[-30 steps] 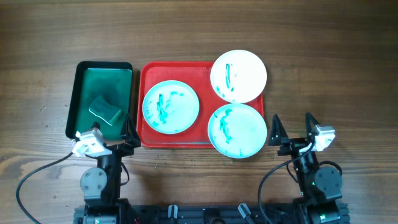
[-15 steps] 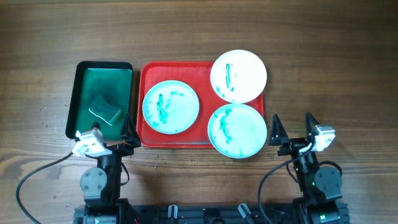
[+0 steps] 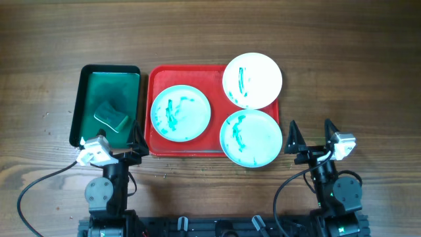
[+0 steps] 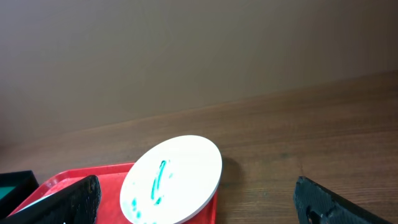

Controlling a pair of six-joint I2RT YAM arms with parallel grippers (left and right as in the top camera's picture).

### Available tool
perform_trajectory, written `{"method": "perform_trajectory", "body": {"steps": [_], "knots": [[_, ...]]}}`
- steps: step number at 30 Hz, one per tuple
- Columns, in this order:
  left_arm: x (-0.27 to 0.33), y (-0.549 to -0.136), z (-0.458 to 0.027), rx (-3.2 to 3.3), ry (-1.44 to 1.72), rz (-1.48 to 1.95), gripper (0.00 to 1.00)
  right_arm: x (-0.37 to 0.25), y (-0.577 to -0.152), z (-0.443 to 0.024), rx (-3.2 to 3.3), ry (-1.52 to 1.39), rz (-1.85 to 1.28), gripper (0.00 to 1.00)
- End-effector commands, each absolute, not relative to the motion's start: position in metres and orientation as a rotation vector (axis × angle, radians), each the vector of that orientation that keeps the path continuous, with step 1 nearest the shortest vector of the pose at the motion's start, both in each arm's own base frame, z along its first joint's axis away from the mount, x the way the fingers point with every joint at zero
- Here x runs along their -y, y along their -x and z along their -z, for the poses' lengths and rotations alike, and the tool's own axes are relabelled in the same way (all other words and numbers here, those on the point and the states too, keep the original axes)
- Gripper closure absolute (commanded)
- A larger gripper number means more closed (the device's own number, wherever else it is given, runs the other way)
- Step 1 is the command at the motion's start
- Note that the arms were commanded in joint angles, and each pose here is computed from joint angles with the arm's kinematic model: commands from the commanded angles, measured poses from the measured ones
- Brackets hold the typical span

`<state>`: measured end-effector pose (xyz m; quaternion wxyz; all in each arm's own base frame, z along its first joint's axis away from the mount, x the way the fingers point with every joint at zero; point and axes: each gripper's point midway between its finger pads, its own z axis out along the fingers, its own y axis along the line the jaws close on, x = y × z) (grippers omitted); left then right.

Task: Clean dirty plates on tray and stack at the side

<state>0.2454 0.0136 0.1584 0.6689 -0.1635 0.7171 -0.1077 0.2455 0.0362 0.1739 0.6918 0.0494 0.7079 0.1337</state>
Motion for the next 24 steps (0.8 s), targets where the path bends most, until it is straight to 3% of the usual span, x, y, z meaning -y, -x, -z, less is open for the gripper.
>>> {"method": "perform_trajectory", "body": {"steps": [1,10,17,24], "knots": [[-0.011,-0.246,-0.158,-1.618,0.340,0.240,0.00,-0.026,-0.248,-0.170,-1.592,-0.163,-0.249,0.00],[-0.011,-0.245,-0.159,-1.617,0.336,0.232,0.00,-0.044,-0.245,-0.189,-1.526,0.008,-0.255,0.00],[-0.012,-0.242,-0.192,-1.575,0.331,0.233,0.00,-0.069,-0.246,-0.215,-1.537,0.140,-0.338,0.00],[-0.012,-0.257,-0.234,-1.649,0.342,0.229,0.00,-0.097,-0.283,-0.270,-1.626,0.251,-0.413,0.00]]}}
